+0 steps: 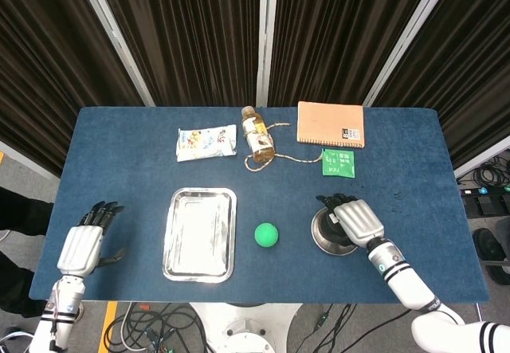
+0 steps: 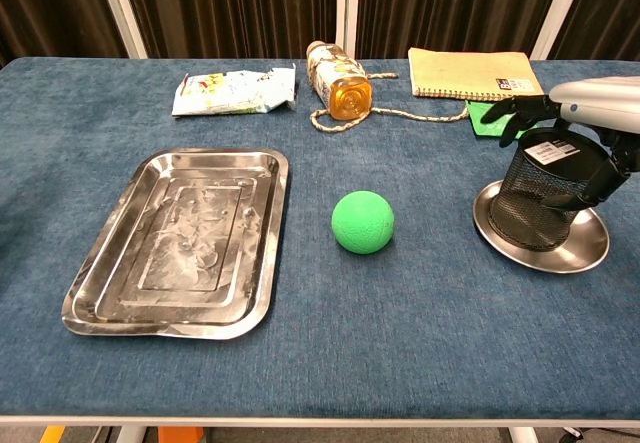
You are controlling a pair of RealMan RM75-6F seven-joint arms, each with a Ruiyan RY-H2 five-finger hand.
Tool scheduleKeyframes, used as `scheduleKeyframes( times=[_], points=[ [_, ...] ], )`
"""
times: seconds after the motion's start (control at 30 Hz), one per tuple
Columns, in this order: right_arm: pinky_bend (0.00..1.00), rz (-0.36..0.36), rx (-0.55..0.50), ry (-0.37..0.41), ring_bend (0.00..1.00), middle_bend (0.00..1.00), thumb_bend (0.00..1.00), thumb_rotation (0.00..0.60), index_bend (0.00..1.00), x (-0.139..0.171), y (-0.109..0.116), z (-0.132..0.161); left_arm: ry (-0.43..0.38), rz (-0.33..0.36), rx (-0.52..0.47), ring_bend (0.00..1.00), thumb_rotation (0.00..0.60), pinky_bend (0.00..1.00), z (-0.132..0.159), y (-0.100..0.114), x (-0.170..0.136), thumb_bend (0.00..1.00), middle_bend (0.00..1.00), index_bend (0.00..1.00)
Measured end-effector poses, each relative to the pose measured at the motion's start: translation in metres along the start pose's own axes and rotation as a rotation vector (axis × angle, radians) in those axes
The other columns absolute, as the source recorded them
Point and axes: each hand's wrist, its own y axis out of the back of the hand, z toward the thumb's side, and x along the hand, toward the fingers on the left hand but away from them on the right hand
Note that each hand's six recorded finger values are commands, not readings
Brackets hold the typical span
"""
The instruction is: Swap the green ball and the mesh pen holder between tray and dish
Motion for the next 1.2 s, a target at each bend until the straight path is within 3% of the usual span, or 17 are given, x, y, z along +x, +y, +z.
scheduleKeyframes(
  times=[0.17,0.33,0.47,0.7,1.2],
  points=[
    [0.39,-0.032,-0.003,0.004,0.25,0.31,0.28,0.6,0.25,0.002,0.01,0.002,-0.002,0.002,-0.01,0.06,0.6,0.21,0.0,0.001,-0.002,0.16,0.1,0.16],
    [0.39,-0.107,-0.01,0.022,0.25,0.31,0.28,0.6,0.25,0.003,0.04,0.008,-0.007,0.013,-0.016,0.06,0.6,0.21,0.0,0.003,-0.003,0.16,0.1,0.16],
    [0.33,-0.134,0.008,0.059,0.25,0.3,0.28,0.6,0.25,-0.002,0.051,0.017,-0.017,0.046,-0.013,0.06,0.6,0.21,-0.001,0.005,-0.004,0.16,0.11,0.16],
    [0.29,-0.111,-0.017,0.134,0.25,0.29,0.28,0.6,0.24,-0.047,0.057,0.054,-0.008,0.108,0.007,0.06,0.6,0.21,-0.01,0.005,-0.005,0.16,0.11,0.16],
    [0.26,-0.051,0.02,0.181,0.21,0.26,0.27,0.6,0.2,-0.139,0.057,0.122,0.019,0.102,-0.004,0.06,0.6,0.21,-0.022,0.003,-0.007,0.16,0.11,0.16]
  ],
)
